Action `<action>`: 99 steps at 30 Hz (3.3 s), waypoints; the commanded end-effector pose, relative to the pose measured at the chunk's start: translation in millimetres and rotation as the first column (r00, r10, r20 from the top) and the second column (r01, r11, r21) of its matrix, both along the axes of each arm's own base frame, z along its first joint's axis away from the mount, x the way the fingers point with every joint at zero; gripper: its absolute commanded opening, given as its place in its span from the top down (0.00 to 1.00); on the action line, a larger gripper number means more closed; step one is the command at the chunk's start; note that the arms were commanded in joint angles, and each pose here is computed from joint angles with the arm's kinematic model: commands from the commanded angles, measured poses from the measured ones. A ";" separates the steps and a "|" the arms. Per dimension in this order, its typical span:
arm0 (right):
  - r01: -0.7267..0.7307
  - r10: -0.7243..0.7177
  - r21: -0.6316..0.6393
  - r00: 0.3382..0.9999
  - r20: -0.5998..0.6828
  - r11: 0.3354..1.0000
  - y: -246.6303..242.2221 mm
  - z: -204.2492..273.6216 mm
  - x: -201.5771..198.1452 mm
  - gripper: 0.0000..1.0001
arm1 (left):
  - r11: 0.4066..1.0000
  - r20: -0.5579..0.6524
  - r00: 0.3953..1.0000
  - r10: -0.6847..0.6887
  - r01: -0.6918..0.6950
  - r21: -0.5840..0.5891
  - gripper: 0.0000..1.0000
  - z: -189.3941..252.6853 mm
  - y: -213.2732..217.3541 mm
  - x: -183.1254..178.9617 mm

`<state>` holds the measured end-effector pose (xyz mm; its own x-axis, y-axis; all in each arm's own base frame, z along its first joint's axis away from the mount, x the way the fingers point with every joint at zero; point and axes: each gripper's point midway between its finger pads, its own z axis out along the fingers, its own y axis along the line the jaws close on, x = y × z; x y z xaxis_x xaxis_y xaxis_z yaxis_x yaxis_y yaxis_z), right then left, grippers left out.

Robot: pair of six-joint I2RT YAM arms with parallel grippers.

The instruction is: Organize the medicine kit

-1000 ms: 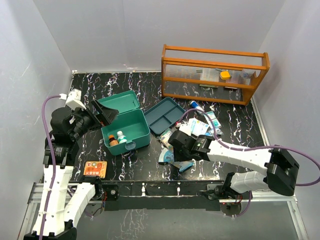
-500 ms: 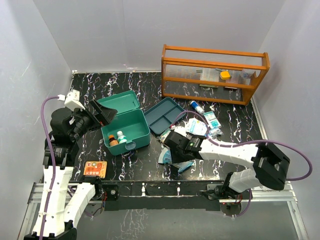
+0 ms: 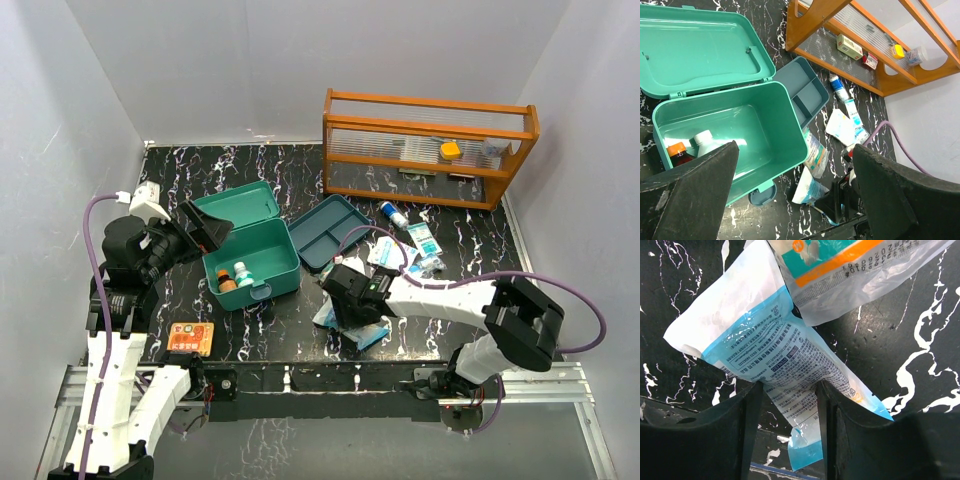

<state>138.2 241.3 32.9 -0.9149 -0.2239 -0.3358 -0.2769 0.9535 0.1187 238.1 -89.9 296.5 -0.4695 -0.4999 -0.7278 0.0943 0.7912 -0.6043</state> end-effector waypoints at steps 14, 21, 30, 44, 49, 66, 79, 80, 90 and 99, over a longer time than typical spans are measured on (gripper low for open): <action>-0.028 0.029 -0.134 1.000 0.004 0.991 -5.2 -7.3 6.1 0.78 | 0.999 0.002 1.000 -0.008 0.008 0.031 0.04 1.1 1.6 -4.9; -0.030 0.029 0.003 0.997 0.065 1.000 12.7 36.6 12.2 0.83 | 0.990 0.038 0.990 -0.139 0.139 -0.009 0.04 12.0 -19.3 -12.2; 0.090 -0.133 0.245 0.977 0.165 0.965 28.6 83.8 26.4 0.96 | 0.952 0.031 0.967 -0.253 0.255 -0.172 0.05 11.8 -46.9 -11.8; 0.082 -0.283 0.618 0.930 0.236 0.782 100.6 191.6 66.6 0.95 | 0.904 -0.030 0.947 -0.320 0.295 -0.309 0.08 -25.0 -81.9 -7.5; 0.101 -0.288 0.567 0.924 0.251 0.818 111.9 199.6 80.0 0.95 | 0.920 -0.069 0.939 -0.337 0.313 -0.236 0.08 -33.4 -100.7 0.1; 0.052 -0.198 0.470 0.944 0.265 0.881 130.4 185.1 87.3 0.94 | 0.928 -0.118 0.928 -0.354 0.333 -0.167 0.23 -52.7 -132.0 10.9; 0.035 -0.184 0.489 0.948 0.260 0.872 143.9 188.7 90.0 0.92 | 0.936 -0.225 0.909 -0.350 0.330 -0.123 0.30 -78.9 -124.4 -3.4; 0.034 -0.184 0.491 0.948 0.260 0.871 144.6 189.5 90.1 0.92 | 0.937 -0.231 0.909 -0.346 0.325 -0.125 0.31 -80.2 -124.1 -3.2; -0.006 -0.147 0.493 0.951 0.272 0.870 145.2 190.9 86.9 0.87 | 0.938 -0.212 0.915 -0.344 0.328 -0.110 0.66 -72.7 -125.5 3.5; -0.137 -0.046 0.484 0.936 0.348 0.864 113.9 204.2 74.4 0.57 | 0.898 -0.160 0.884 -0.440 0.435 -0.067 0.94 -60.8 -129.5 -7.6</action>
<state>214.2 365.1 203.0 -0.7774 0.0179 -0.6288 -0.3345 0.8348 0.4373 236.6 -212.6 202.3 -0.7905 -0.2865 -0.5413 0.1991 0.7156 -0.6695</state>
